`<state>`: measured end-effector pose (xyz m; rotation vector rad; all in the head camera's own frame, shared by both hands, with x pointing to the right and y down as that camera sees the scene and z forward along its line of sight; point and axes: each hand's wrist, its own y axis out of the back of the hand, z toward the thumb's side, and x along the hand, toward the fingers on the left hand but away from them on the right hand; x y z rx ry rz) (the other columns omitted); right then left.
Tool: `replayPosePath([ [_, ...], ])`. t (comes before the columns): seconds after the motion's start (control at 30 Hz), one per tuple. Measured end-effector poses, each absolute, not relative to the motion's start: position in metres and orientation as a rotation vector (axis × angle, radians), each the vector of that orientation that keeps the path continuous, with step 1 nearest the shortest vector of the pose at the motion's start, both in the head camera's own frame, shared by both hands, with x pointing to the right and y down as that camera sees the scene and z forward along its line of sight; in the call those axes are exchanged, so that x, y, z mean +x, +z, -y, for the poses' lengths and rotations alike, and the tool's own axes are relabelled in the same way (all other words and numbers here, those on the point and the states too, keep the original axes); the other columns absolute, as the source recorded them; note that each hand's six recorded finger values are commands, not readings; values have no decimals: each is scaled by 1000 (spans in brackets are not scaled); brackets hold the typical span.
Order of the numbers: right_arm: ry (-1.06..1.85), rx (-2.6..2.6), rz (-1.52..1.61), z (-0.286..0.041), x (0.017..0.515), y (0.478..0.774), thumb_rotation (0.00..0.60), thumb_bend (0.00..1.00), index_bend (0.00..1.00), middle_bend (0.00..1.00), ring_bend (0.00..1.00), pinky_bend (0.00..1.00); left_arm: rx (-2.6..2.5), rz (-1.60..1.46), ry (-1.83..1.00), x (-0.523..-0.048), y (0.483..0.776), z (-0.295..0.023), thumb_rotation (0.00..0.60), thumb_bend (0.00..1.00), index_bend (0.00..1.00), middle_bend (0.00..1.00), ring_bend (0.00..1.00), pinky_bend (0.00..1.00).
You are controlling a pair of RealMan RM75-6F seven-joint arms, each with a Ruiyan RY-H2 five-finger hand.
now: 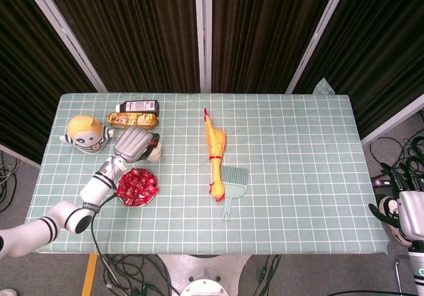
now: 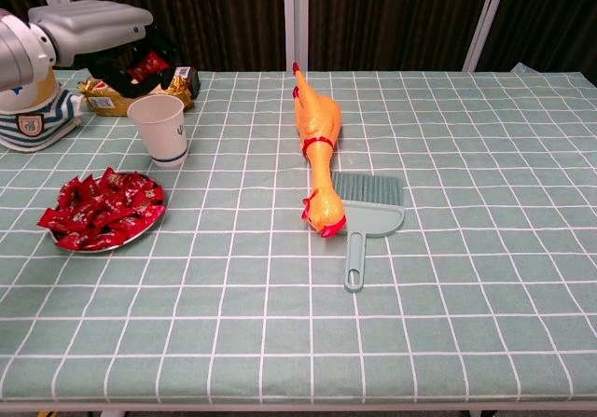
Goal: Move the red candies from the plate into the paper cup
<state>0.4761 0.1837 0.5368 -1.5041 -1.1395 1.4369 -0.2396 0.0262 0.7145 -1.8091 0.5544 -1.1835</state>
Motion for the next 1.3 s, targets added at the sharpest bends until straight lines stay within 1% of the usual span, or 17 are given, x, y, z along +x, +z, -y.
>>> replayPosePath([
  [0.1, 1441, -1504, 1142, -183, 477, 537, 600, 101, 117, 240, 75, 222, -1785, -529, -1210, -240, 720, -26, 600, 511, 555, 617, 525, 830],
  [0.17, 1444, -1506, 1143, -183, 478, 538, 600, 101, 117, 241, 75, 225, -1774, -525, -1224, -241, 722, -27, 600, 510, 519, 577, 470, 779],
  [0.2, 1444, -1507, 1143, -183, 478, 538, 600, 101, 117, 241, 75, 227, -1767, -522, -1231, -242, 723, -27, 600, 509, 489, 540, 425, 734],
  [0.27, 1443, -1512, 1142, -183, 477, 539, 600, 101, 117, 242, 75, 232, -1756, -516, -1240, -244, 723, -27, 600, 503, 453, 495, 380, 688],
  [0.43, 1439, -1516, 1143, -182, 476, 540, 600, 101, 117, 243, 76, 236, -1755, -507, -1256, -245, 719, -32, 600, 478, 347, 399, 304, 597],
  [0.5, 1438, -1517, 1144, -182, 476, 540, 600, 101, 117, 243, 75, 237, -1757, -519, -1253, -246, 715, -34, 600, 460, 316, 379, 294, 570],
  [0.57, 1435, -1518, 1143, -181, 476, 540, 600, 101, 117, 243, 76, 237, -1756, -549, -1246, -249, 708, -36, 600, 443, 305, 378, 294, 564],
  [0.67, 1429, -1519, 1138, -179, 475, 539, 600, 101, 116, 243, 76, 237, -1748, -620, -1236, -262, 695, -43, 600, 372, 302, 377, 294, 562],
  [0.73, 1424, -1522, 1134, -178, 474, 540, 600, 101, 116, 243, 76, 237, -1741, -667, -1242, -278, 686, -53, 600, 310, 302, 377, 294, 562],
  [0.83, 1418, -1530, 1130, -178, 472, 540, 600, 101, 116, 243, 75, 237, -1742, -688, -1274, -303, 679, -78, 600, 262, 302, 377, 294, 561],
  [0.9, 1415, -1533, 1129, -178, 471, 541, 600, 101, 116, 243, 76, 237, -1754, -658, -1297, -315, 680, -97, 600, 238, 302, 377, 294, 556],
  [1.03, 1408, -1535, 1128, -179, 469, 540, 600, 101, 117, 243, 76, 239, -1789, -552, -1317, -323, 690, -127, 600, 221, 302, 370, 294, 516],
  [1.1, 1406, -1534, 1128, -180, 469, 539, 600, 101, 117, 243, 76, 241, -1806, -507, -1330, -324, 698, -137, 600, 220, 302, 360, 294, 513],
  [1.3, 1407, -1526, 1134, -182, 469, 535, 600, 101, 117, 244, 76, 244, -1830, -428, -1360, -321, 718, -150, 600, 220, 301, 334, 273, 501],
])
